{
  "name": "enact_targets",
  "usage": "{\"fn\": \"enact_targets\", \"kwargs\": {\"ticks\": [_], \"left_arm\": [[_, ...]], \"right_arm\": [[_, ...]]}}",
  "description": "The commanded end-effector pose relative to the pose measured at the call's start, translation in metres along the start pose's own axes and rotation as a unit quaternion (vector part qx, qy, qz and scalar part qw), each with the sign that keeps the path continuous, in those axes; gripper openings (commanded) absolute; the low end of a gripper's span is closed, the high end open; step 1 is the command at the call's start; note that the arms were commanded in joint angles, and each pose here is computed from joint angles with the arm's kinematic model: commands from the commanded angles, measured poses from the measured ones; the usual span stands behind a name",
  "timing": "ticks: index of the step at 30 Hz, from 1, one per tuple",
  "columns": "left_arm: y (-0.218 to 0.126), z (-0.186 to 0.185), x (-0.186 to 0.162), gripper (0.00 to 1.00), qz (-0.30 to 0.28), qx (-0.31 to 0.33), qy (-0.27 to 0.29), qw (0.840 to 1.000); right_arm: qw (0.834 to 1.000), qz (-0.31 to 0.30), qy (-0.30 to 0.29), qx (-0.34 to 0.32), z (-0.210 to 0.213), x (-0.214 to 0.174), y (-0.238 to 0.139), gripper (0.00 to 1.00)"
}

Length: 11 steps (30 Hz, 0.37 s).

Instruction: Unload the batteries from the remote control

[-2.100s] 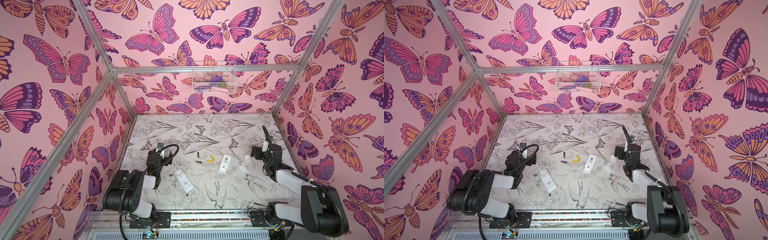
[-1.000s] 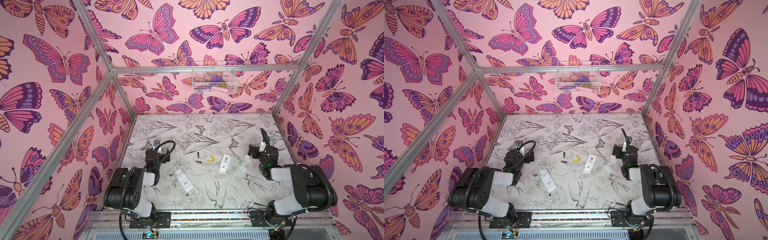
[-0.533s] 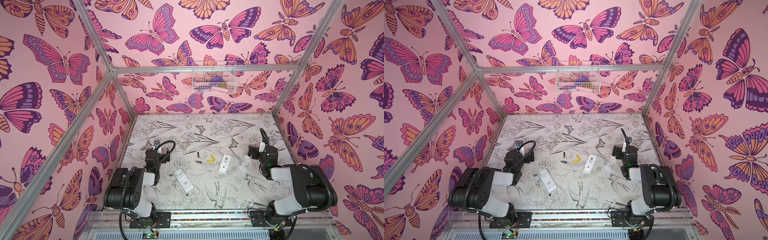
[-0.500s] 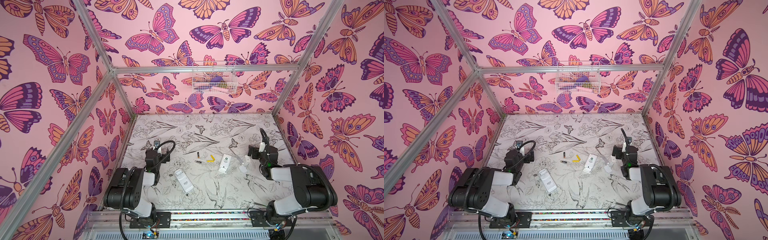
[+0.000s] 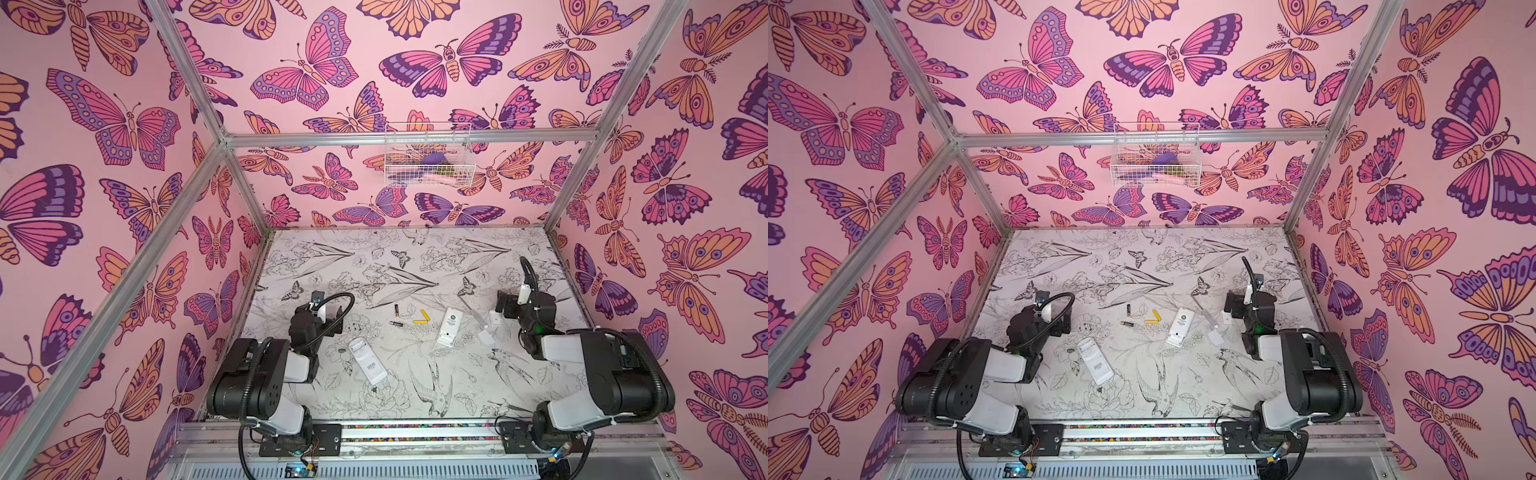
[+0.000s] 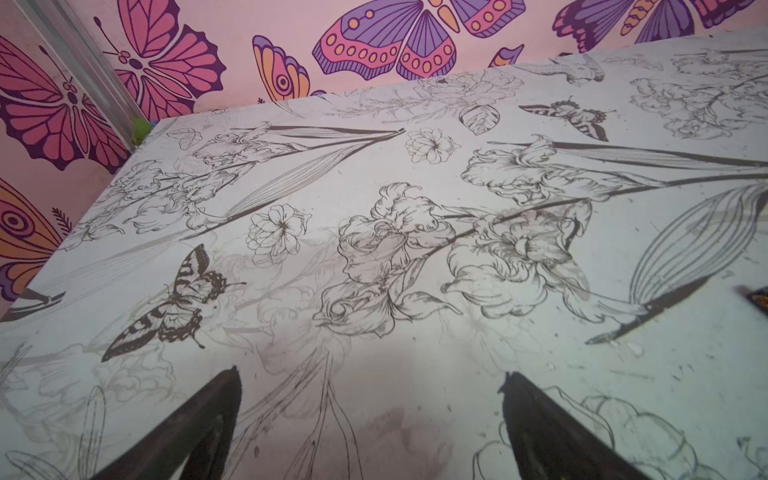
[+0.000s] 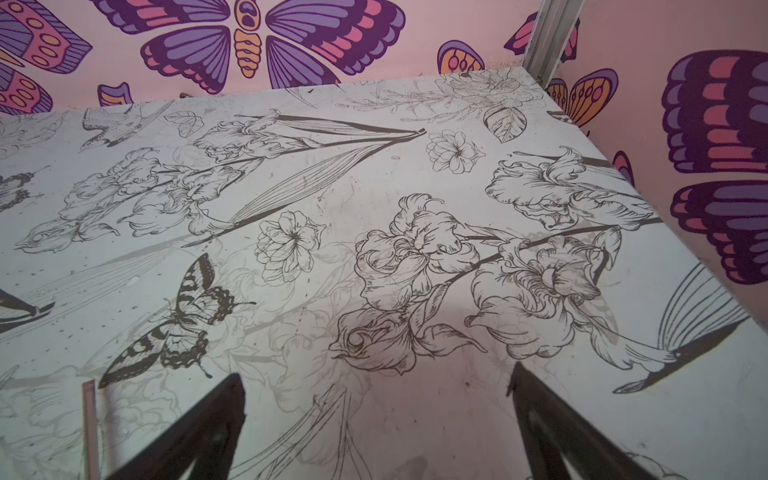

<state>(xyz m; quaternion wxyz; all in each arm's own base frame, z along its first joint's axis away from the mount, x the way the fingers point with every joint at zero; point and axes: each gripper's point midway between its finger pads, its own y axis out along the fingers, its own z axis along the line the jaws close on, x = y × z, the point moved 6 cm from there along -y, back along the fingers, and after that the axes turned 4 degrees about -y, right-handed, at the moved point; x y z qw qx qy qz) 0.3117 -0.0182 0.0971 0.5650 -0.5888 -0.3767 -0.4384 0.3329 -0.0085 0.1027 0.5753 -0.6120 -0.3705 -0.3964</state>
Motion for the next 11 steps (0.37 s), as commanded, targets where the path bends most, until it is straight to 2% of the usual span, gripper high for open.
{"fn": "enact_targets", "kwargs": {"ticks": [1, 11], "left_arm": [[0.0111, 0.0101, 0.0091, 0.99, 0.01, 0.029, -0.021, 0.999], [0.0098, 0.013, 0.0116, 1.0, 0.006, 0.045, -0.024, 0.999]], "right_arm": [[1.0, -0.023, -0.005, 0.005, 0.0011, 0.0148, 0.0001, 1.0], [1.0, -0.022, -0.005, 0.005, 0.0014, 0.0145, 0.0002, 1.0]]}}
